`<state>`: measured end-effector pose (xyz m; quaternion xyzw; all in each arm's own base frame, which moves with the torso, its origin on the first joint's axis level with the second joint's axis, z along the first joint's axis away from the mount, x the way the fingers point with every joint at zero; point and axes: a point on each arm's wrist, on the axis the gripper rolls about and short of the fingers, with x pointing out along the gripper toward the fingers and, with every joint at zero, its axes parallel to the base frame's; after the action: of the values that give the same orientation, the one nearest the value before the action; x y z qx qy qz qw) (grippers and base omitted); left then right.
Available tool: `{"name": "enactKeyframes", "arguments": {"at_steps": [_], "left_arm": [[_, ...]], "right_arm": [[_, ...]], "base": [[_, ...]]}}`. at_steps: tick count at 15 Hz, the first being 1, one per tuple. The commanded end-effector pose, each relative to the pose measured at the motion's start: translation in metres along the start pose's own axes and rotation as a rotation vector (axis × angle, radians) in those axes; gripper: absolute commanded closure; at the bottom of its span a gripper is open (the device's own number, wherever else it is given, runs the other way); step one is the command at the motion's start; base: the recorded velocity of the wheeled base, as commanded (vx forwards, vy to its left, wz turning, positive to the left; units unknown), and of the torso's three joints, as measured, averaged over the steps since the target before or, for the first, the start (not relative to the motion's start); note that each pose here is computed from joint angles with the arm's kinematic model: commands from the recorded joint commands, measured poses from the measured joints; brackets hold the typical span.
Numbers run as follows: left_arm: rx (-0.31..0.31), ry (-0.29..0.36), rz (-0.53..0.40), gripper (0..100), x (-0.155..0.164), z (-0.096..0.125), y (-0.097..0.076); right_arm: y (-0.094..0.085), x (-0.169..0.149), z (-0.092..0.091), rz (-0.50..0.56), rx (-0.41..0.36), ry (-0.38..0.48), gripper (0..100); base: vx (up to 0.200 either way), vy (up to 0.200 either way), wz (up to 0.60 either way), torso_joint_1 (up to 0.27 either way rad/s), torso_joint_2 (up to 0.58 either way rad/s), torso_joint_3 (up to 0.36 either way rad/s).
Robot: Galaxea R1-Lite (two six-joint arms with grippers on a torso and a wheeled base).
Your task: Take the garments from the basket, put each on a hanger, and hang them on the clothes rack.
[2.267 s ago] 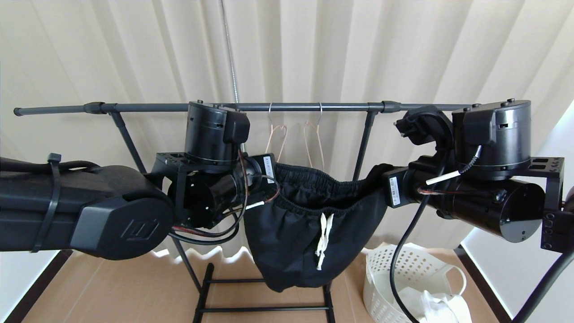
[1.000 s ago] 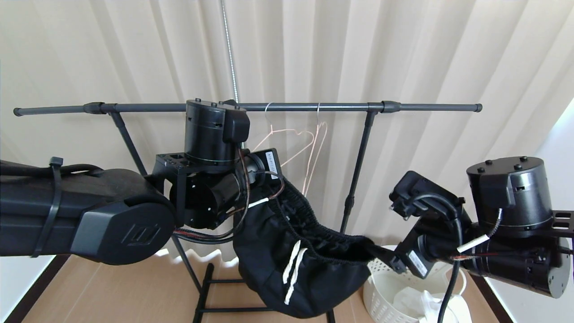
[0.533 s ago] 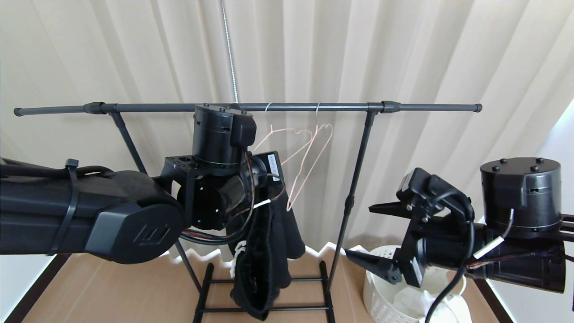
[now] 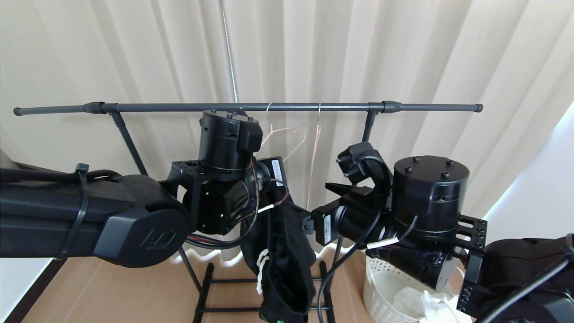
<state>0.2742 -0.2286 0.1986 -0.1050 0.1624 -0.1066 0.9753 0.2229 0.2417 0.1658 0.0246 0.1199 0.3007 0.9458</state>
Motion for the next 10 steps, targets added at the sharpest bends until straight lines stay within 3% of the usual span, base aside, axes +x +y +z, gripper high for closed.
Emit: {"name": "enactKeyframes", "arguments": {"at_steps": [1, 3, 7, 10], "left_arm": [[0.006, 0.009, 0.0, 100, 0.002, -0.004, -0.002], [0.007, 0.011, -0.006, 100, 0.001, -0.004, -0.003], [0.01, 0.005, 0.001, 100, -0.001, -0.005, -0.006], [0.008, 0.002, 0.0, 100, -0.002, -0.004, -0.006]], "right_arm": [[0.01, 0.008, -0.011, 0.02, -0.011, 0.031, 0], [0.011, 0.014, -0.014, 0.014, -0.013, 0.04, 0], [-0.004, 0.052, -0.044, -0.158, -0.033, 0.101, 0], [-0.01, 0.053, -0.05, -0.176, -0.042, 0.123, 0]], "base": [[0.0, 0.0, 0.0, 0.0, 0.0, 0.0], [0.0, 0.0, 0.0, 0.0, 0.0, 0.0], [0.0, 0.0, 0.0, 0.0, 0.0, 0.0], [0.0, 0.0, 0.0, 0.0, 0.0, 0.0]]}}
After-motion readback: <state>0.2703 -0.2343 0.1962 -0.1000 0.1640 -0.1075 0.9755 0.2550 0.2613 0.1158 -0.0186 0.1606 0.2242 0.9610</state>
